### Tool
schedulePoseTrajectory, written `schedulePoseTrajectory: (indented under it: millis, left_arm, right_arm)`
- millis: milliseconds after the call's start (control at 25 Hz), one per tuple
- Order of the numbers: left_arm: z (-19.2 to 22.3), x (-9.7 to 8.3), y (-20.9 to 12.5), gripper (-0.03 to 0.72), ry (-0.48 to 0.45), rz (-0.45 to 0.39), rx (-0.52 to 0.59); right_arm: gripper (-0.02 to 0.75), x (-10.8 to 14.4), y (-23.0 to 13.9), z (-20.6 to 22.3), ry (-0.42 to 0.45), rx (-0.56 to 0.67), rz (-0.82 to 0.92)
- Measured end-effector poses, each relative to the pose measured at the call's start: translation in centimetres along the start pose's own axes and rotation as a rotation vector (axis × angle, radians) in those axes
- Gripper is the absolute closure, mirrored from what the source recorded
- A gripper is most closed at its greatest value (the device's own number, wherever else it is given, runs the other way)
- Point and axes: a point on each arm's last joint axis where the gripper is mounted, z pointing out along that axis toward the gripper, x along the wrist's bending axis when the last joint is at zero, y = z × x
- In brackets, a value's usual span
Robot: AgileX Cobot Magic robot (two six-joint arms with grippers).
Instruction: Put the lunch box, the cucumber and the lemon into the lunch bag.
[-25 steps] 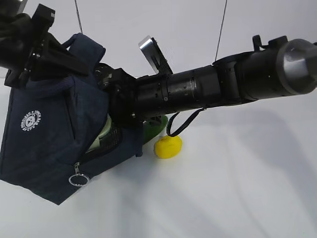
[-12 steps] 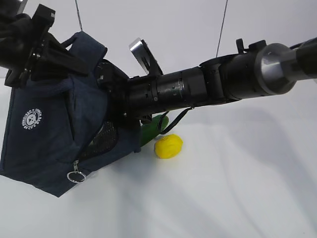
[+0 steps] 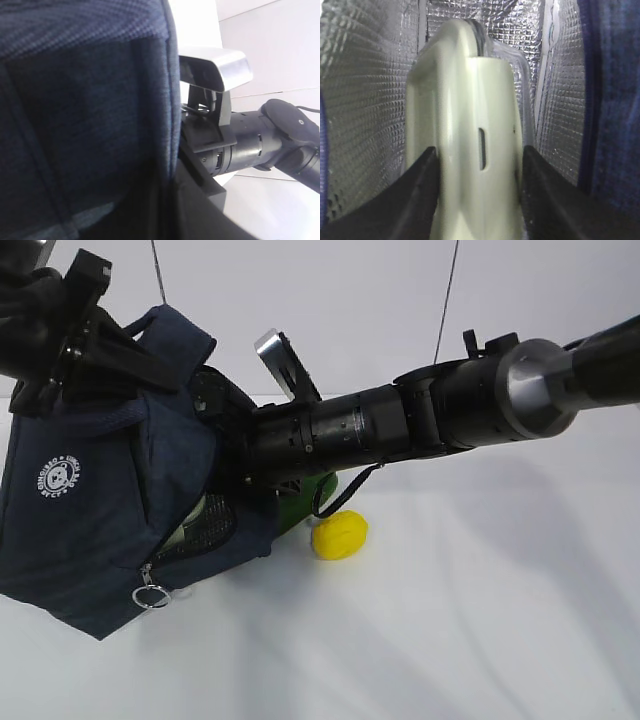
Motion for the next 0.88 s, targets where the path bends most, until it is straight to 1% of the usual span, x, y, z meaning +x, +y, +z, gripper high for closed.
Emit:
schedulePoseTrajectory:
  millis: [480,800,880]
  left_arm:
    - [0.0,0.0,-0.1,0.688,-0.004,0.0,0.009]
    - [0.0,-0.1,-0.2,0.688,-0.008,0.0,0.019]
    - [0.0,-0.1,-0.2,0.688,-0.011,0.0,0.026]
  right_arm:
    - [0.386,0.1,0.0,0.0,0.008,0.003,-0.002]
    - [0.384,1.1,1.1,0.2,0.034,-0.016,-0.039]
    - [0.384,1.0,1.2,0.3,0.032,-0.016,-0.039]
